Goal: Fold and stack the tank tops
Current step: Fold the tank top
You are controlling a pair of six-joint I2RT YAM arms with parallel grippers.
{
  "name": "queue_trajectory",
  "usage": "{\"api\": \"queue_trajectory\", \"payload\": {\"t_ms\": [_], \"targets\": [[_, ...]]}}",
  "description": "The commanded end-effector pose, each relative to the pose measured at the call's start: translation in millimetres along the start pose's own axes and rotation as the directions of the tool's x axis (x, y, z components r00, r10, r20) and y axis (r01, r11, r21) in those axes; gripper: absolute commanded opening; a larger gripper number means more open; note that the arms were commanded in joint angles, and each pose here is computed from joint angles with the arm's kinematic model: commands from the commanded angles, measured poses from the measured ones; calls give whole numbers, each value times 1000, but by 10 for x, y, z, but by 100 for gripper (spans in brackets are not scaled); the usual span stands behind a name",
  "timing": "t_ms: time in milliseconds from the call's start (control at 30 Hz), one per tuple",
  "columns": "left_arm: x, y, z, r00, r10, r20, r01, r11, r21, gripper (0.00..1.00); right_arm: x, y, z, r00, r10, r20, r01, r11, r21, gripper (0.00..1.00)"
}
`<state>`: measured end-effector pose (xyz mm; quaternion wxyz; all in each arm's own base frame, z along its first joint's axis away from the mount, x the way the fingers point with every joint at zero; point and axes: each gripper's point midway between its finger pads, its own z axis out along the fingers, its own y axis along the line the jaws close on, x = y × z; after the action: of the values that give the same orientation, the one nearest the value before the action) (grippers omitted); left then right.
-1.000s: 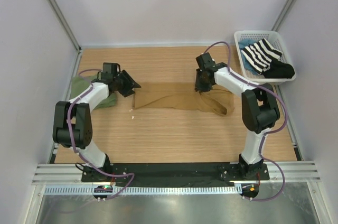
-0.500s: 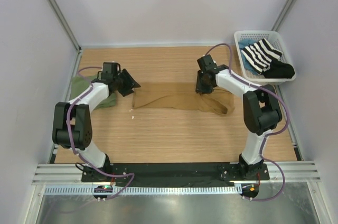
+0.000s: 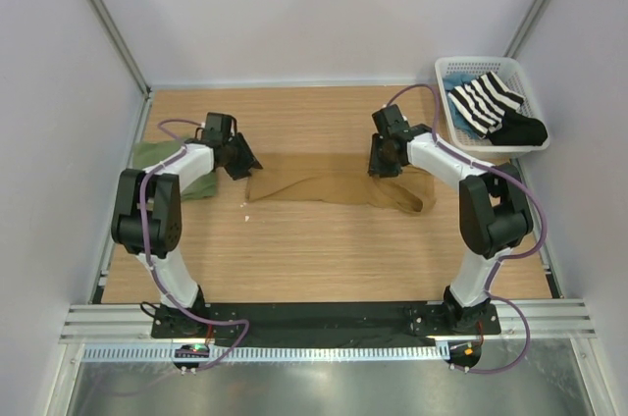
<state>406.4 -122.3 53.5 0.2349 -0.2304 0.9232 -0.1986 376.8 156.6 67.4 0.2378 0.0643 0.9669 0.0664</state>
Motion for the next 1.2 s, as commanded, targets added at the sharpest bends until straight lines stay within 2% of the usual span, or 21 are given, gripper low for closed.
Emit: {"api": "queue_trajectory", "payload": {"t_ms": [0, 100, 133, 233, 400, 467, 533, 1000, 1100, 1167], "targets": [[-75, -22, 34, 999, 40, 20, -40, 999, -27, 41, -171, 59, -184, 998, 12, 69, -9, 999, -38, 36], [-39, 7, 84, 999, 46, 3, -46, 998, -47, 38, -173, 66, -186, 997, 12, 70, -9, 999, -42, 35], [-34, 8, 103, 999, 48, -2, -48, 998, -50, 31, -172, 61, -188, 997, 13, 70, -10, 999, -43, 35], [-35, 44, 105, 999, 49, -6, -50, 997, -67, 23, -163, 67, -176, 998, 13, 66, -10, 999, -46, 35], [-62, 72, 79, 998, 64, 0, -64, 994, -94, 17, -145, 51, -159, 998, 10, 62, -7, 999, -47, 35], [-90, 74, 47, 997, 70, 11, -68, 992, -102, 11, -135, 44, -156, 998, 11, 59, -8, 999, -50, 35], [-126, 50, 9, 997, 75, 24, -72, 992, -100, 0, -134, 38, -160, 998, 11, 60, -8, 999, -52, 34], [-369, -204, -127, 995, 70, 67, -66, 996, -64, 0, -83, -118, -222, 997, 31, 67, -30, 999, -22, 34], [-394, -228, -81, 996, 61, 62, -57, 997, -59, 0, -54, -217, -318, 994, 57, 92, -57, 998, -3, 37], [-419, -240, -45, 996, 62, 64, -58, 996, -62, 0, 10, -335, -344, 992, 78, 96, -81, 996, 26, 41]]}}
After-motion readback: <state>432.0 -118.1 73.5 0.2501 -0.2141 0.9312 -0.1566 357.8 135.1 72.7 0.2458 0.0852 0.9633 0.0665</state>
